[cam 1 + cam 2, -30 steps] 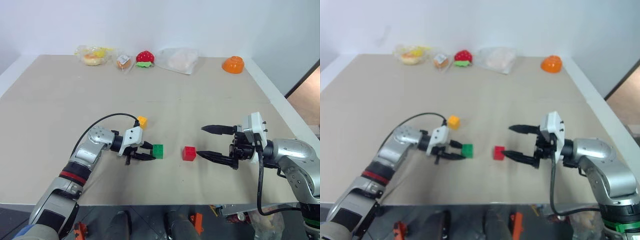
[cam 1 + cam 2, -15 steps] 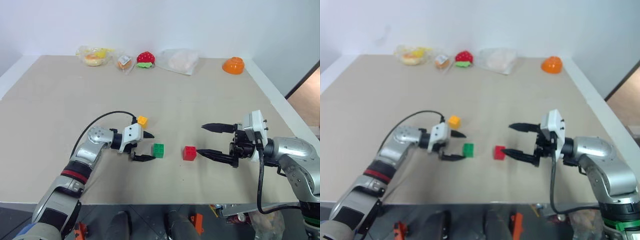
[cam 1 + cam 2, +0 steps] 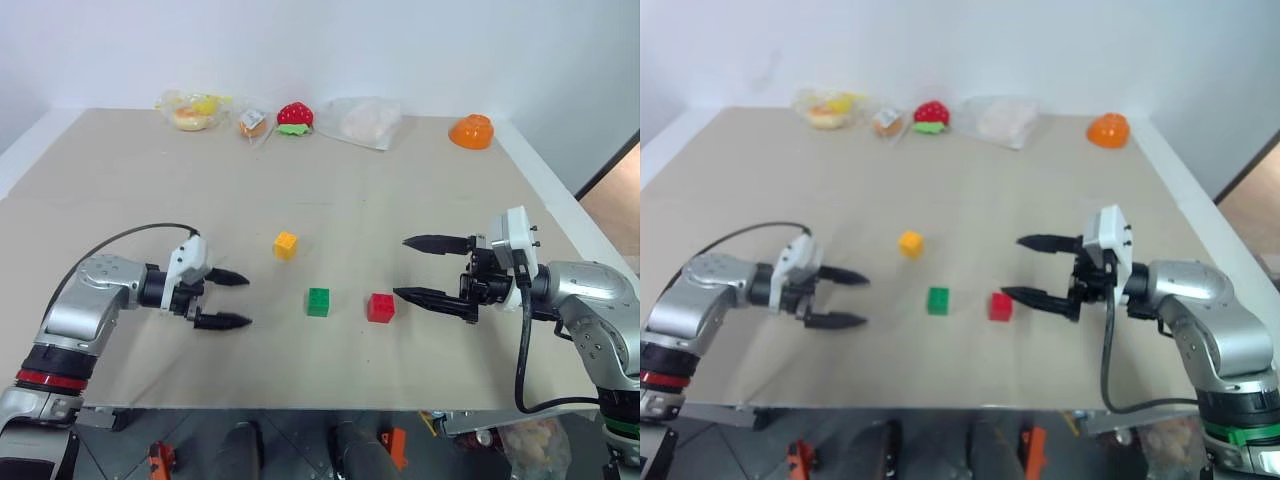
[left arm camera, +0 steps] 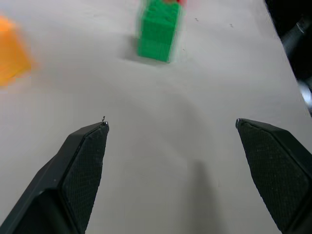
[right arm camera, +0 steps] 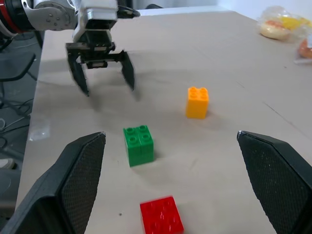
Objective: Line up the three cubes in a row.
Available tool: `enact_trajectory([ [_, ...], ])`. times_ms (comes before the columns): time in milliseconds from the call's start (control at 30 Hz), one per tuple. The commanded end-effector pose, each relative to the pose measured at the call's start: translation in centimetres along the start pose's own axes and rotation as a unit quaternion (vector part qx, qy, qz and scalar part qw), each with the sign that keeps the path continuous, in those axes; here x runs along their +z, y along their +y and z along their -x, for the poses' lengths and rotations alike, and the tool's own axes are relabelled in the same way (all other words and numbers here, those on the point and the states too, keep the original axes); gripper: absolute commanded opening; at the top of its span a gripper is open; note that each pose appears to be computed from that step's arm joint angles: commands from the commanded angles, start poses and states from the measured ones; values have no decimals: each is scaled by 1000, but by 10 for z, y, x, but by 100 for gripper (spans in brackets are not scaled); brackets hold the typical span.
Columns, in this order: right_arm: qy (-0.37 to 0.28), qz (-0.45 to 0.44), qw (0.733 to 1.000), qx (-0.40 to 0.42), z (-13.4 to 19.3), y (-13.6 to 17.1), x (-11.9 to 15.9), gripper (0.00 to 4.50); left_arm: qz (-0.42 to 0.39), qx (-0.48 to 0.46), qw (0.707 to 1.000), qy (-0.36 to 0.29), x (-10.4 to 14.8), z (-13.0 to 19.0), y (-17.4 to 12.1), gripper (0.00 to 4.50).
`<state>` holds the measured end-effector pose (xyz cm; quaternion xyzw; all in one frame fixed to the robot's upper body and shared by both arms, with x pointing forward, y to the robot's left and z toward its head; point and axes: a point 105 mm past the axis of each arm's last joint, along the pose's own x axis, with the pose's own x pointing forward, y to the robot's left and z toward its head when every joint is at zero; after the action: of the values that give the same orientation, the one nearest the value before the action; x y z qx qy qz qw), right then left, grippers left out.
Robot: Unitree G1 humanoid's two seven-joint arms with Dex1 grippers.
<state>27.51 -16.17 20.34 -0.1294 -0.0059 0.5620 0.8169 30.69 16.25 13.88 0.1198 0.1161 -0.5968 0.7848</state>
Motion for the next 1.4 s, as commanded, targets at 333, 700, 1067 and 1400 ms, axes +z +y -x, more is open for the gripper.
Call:
enact_trajectory([
  [333,-20,21,999,20,-8,-2,12,450,14,226,974,-26,-8,-25,40,432],
  [700,-37,55,995,-69,-18,-27,19,450,15,316,948,-24,-8,-45,72,432],
  [1067,-40,55,995,-66,-16,-25,19,450,37,273,960,-58,16,-60,64,432],
  [1400,-43,54,996,-60,-18,-26,20,450,41,257,964,-59,27,-80,62,432],
])
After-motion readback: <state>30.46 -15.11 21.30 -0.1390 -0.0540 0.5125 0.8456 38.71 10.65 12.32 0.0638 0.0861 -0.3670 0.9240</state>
